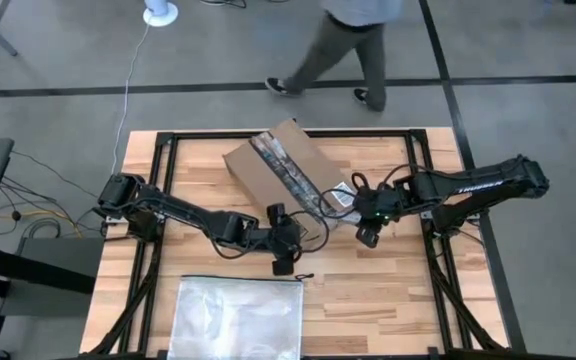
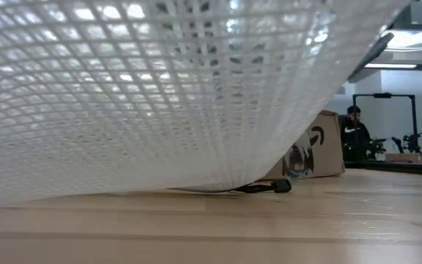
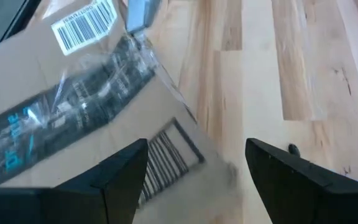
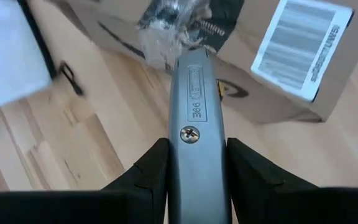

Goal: Unpack boxes
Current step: Open the box using the cutter

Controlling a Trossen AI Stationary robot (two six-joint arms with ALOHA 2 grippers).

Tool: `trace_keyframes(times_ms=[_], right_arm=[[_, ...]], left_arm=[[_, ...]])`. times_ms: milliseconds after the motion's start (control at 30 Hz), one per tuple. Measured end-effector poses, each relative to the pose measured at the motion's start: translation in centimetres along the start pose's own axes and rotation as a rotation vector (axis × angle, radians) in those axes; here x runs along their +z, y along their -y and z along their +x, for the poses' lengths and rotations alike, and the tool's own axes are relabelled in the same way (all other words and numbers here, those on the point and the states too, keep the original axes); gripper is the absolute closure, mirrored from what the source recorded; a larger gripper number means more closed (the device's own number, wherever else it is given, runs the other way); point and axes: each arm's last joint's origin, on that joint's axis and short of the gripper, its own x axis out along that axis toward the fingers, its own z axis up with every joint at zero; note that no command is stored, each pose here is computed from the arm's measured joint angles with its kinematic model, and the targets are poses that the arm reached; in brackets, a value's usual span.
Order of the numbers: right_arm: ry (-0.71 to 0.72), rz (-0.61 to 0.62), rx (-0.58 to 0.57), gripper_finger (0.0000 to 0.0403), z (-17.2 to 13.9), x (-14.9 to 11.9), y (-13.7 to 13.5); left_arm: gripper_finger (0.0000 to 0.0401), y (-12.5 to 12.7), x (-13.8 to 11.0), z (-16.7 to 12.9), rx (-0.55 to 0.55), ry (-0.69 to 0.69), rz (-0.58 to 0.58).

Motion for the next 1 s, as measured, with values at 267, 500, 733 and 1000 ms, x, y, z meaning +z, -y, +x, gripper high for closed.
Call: trace_keyframes(times_ms=[267, 500, 733, 1000], right_arm=[[0.007, 0.027, -0.003, 0.0293, -1.0, -0.1, 0.3], [-0.159, -0.002, -0.137, 0.0294, -1.4, -1.7, 1.7], [-0.154, 0.004, -0.148, 0.0294, -1.4, -1.7, 1.7], [-0.154, -0.003, -0.148, 0.0294, -1.4, -1.7, 1.7]], left_arm=[[0.0146, -0.1, 0.1, 0.1, 0.002, 0.004, -0.001], [0.0146, -0.6, -0.1, 0.3, 0.014, -0.010, -0.010], [0.0146, -1.1, 1.0, 0.6, 0.014, 0.100, -0.025], [0.0145, -3.5, 0.9, 3.4, 0.018, 0.104, -0.094]])
